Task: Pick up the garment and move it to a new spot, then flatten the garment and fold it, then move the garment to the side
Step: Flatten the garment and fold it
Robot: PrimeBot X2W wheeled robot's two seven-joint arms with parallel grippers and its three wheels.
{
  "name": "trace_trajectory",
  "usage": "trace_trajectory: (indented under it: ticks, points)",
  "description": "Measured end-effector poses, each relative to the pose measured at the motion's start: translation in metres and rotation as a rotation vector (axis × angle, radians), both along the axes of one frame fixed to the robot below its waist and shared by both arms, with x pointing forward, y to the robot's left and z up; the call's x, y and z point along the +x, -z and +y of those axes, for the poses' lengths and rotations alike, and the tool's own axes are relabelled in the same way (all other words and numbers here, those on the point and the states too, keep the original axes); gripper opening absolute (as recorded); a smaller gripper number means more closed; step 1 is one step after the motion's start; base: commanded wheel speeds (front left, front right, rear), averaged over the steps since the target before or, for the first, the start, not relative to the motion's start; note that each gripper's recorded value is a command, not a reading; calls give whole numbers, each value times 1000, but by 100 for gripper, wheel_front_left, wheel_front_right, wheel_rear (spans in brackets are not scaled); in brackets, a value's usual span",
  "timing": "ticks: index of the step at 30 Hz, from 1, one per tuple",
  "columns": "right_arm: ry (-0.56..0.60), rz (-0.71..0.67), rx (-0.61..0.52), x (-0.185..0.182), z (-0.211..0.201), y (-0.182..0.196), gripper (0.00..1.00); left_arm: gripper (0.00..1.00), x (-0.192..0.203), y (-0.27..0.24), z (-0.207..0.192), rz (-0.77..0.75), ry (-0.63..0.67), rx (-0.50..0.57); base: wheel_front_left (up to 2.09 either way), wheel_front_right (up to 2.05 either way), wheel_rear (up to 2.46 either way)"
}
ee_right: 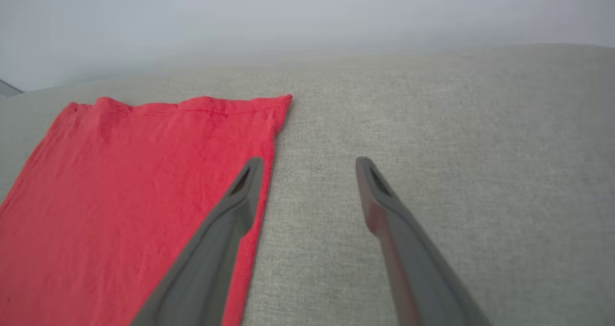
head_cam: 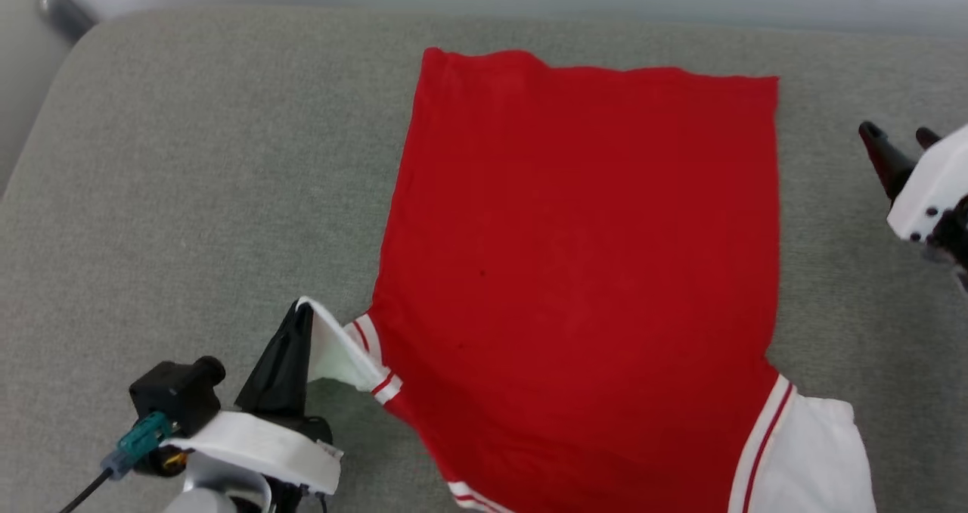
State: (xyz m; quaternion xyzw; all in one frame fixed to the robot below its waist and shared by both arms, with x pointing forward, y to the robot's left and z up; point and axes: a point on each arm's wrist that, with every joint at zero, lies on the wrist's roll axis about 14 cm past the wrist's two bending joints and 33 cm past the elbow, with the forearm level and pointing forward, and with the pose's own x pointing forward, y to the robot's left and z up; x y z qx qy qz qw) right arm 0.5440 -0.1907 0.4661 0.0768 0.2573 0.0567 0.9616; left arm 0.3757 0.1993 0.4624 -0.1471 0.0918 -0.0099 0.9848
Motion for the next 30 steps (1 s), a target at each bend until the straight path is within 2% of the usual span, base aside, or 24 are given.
trace_trajectory:
  ticks: [6,12,19,25,26,27,28,29,30]
  points:
    - [-85,159,4,56,40,16,100,0,20,-9,-3,-53,38,18,0,0,0]
    - [-122,297,-7,90,63,44,100,0,33,-4,-8,-59,45,2,0,0,0]
    - [-141,438,-14,102,82,98,100,0,34,14,-2,-22,23,2,0,0,0]
    - [-141,525,16,102,91,118,100,0,34,24,5,2,3,8,0,0,0]
    - [-142,535,19,101,92,118,70,0,34,24,5,4,3,8,0,0,0]
    - [-143,538,20,101,93,118,13,0,34,24,5,4,3,8,0,0,0]
    - [-145,542,21,100,94,117,13,0,33,24,5,4,3,8,0,0,0]
    - [-148,546,15,99,95,116,0,0,33,24,5,3,3,9,0,0,0]
    - [-152,548,11,98,96,115,0,0,33,23,5,1,3,10,0,0,0]
